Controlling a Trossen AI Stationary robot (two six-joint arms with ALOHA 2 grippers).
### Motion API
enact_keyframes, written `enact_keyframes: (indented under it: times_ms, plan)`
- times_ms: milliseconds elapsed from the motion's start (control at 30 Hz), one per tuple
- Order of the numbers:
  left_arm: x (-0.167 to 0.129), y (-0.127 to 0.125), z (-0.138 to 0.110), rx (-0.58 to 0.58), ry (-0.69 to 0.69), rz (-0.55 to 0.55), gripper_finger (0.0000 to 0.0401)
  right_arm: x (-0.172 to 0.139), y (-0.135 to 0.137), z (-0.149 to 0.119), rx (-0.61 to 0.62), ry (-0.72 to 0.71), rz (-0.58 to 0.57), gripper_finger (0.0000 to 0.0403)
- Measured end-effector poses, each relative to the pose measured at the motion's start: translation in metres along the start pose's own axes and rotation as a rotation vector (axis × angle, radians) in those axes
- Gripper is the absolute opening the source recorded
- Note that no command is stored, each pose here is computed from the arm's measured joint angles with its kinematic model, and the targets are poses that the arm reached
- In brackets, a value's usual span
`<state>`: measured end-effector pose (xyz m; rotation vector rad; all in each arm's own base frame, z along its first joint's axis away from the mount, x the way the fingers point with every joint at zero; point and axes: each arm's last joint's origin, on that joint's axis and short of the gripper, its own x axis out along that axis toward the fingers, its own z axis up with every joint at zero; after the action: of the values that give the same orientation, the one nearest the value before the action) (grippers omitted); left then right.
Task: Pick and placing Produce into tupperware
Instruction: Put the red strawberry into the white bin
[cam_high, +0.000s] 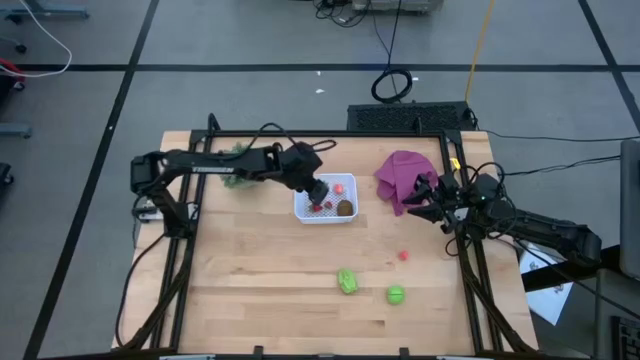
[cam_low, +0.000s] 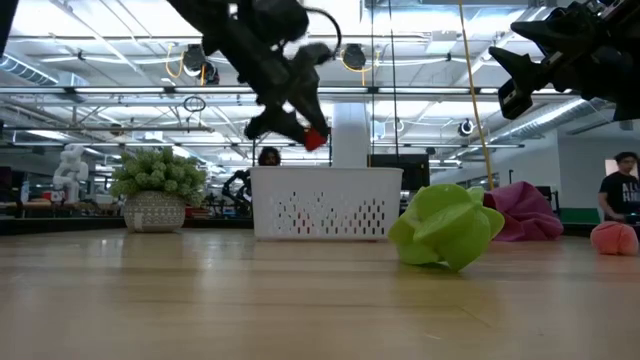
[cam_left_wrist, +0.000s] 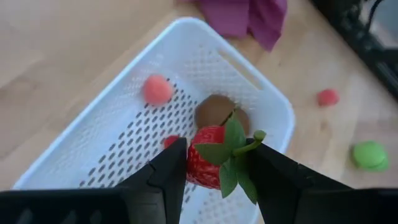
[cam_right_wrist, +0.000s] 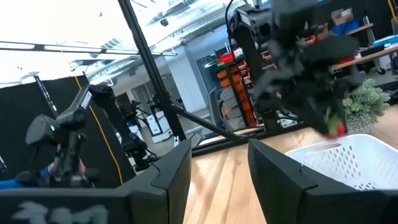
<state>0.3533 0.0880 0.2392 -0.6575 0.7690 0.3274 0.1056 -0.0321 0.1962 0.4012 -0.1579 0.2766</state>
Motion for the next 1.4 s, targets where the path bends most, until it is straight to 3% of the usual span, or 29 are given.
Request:
enact_keyframes:
  times_ms: [267, 667, 867, 1400]
  plan:
    - [0.039, 0.02, 0.002, -0.017, 0.123, 0.038, 0.0156, 0.001, -0.002, -0.002, 0.001, 0.02, -0.012, 0.0151]
    - [0.074, 0.005, 0.034, 0.058, 0.355, 0.149, 0.0156, 0.001, -0.003, -0.003, 0.01, 0.029, -0.017, 0.0151]
    - [0.074, 0.001, 0.042, 0.076, 0.351, 0.185, 0.0156, 0.001, -0.004, -0.005, 0.018, 0.041, -0.025, 0.0151]
    - [0.08, 0.0, 0.035, 0.083, 0.374, 0.226, 0.0156, 0.001, -0.005, -0.006, 0.026, 0.05, -0.03, 0.0151]
